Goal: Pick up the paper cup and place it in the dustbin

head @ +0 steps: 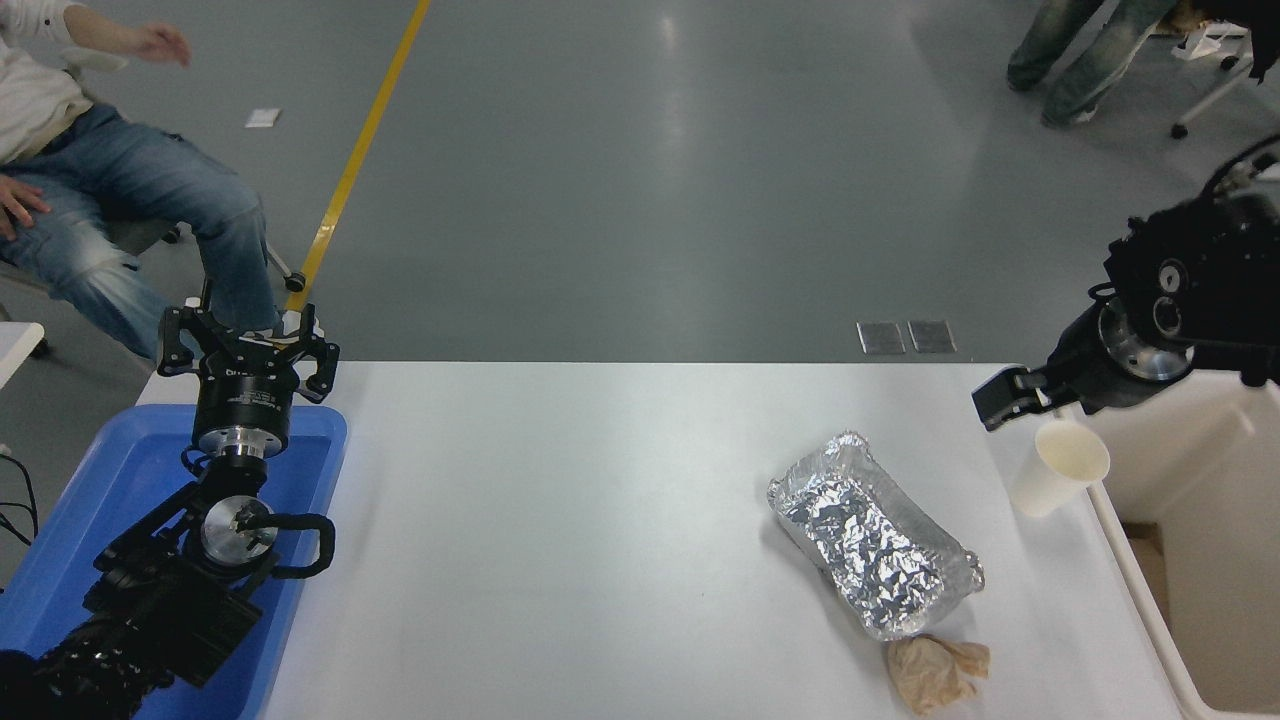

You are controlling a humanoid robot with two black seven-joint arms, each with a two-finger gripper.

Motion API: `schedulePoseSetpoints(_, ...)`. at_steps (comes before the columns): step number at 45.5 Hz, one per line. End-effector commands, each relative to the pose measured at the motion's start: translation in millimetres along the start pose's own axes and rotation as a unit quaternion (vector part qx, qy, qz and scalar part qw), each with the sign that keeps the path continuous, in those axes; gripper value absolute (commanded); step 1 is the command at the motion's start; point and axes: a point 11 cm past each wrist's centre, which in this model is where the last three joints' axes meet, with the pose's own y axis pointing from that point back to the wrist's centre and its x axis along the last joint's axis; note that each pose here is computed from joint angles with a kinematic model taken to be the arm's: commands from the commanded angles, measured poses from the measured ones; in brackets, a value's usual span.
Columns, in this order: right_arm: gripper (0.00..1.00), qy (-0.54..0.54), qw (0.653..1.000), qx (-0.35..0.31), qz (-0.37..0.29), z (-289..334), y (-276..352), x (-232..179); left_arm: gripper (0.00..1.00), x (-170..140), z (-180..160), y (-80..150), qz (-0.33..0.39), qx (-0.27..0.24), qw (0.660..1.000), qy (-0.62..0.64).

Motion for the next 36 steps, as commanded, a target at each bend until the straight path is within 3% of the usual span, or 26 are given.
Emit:
schedulePoseSetpoints(1, 1.00, -0.036, 0.997, -0.058, 0.038, 58, -37, -19, 0.99, 0, 0, 0, 0.000, 0.000, 1.000, 0.000)
schedulePoseSetpoints(12, 1.00, -0.083, 0.996, -0.016, 0.043, 39, -59, -33, 0.99, 0, 0, 0, 0.000, 0.000, 1.000, 0.000)
schedulePoseSetpoints(21, 1.00, -0.102, 0.992, -0.027, 0.075, 46, -77, -43, 0.99, 0, 0, 0, 0.000, 0.000, 1.000, 0.000)
schedulePoseSetpoints(36, 0.80, -0.116, 0.990, -0.034, 0.078, 50, -94, -64, 0.99, 0, 0, 0, 0.000, 0.000, 1.000, 0.000)
